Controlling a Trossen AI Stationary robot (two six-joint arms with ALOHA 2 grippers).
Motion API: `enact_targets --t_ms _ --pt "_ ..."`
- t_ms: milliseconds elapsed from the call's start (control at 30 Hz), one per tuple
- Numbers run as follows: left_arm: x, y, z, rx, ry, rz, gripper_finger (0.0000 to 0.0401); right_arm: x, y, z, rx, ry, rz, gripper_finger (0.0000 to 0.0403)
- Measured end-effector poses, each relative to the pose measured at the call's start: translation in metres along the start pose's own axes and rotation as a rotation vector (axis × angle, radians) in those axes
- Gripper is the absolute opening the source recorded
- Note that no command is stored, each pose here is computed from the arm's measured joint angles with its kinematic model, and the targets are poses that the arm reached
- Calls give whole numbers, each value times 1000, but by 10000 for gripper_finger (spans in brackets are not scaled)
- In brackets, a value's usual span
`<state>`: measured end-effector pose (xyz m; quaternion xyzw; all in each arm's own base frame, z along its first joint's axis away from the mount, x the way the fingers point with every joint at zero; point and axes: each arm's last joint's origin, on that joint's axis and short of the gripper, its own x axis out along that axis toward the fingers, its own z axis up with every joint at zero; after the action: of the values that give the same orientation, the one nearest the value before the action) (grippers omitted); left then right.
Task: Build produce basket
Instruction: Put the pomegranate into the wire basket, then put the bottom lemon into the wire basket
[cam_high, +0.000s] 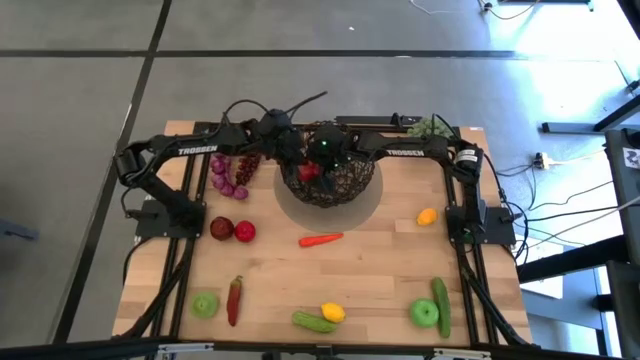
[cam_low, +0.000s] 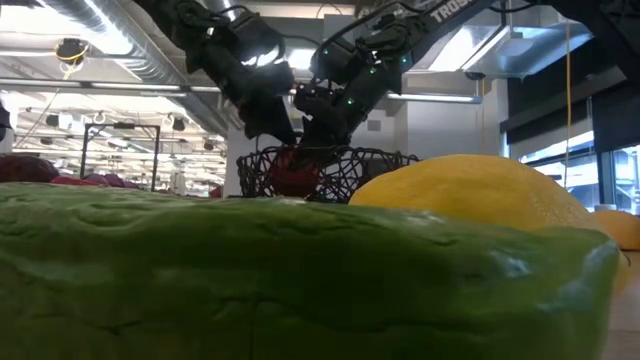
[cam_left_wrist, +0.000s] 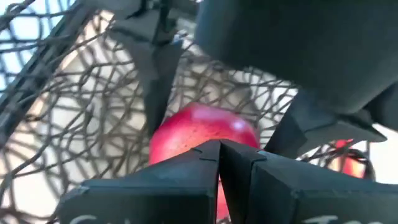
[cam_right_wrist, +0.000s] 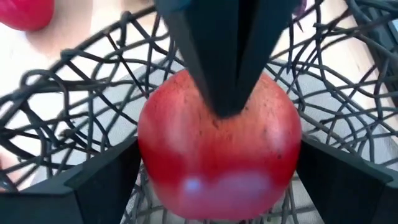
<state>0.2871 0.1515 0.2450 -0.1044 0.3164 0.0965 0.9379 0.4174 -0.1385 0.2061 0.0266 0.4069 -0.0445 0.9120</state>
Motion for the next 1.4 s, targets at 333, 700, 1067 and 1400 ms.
enact_targets --t_ms 333,700,1067,1400 --pt "5 2 -4 13 23 -23 0 -1 -1 2 -2 -14 -4 400" --pt "17 5 -15 -14 115 -19 0 0 -1 3 -6 -28 -7 400" --pt "-11 -1 -7 2 88 16 0 -31 -4 -1 26 66 -5 400" --pt "-58 -26 1 39 44 56 0 -101 17 13 0 41 -30 400"
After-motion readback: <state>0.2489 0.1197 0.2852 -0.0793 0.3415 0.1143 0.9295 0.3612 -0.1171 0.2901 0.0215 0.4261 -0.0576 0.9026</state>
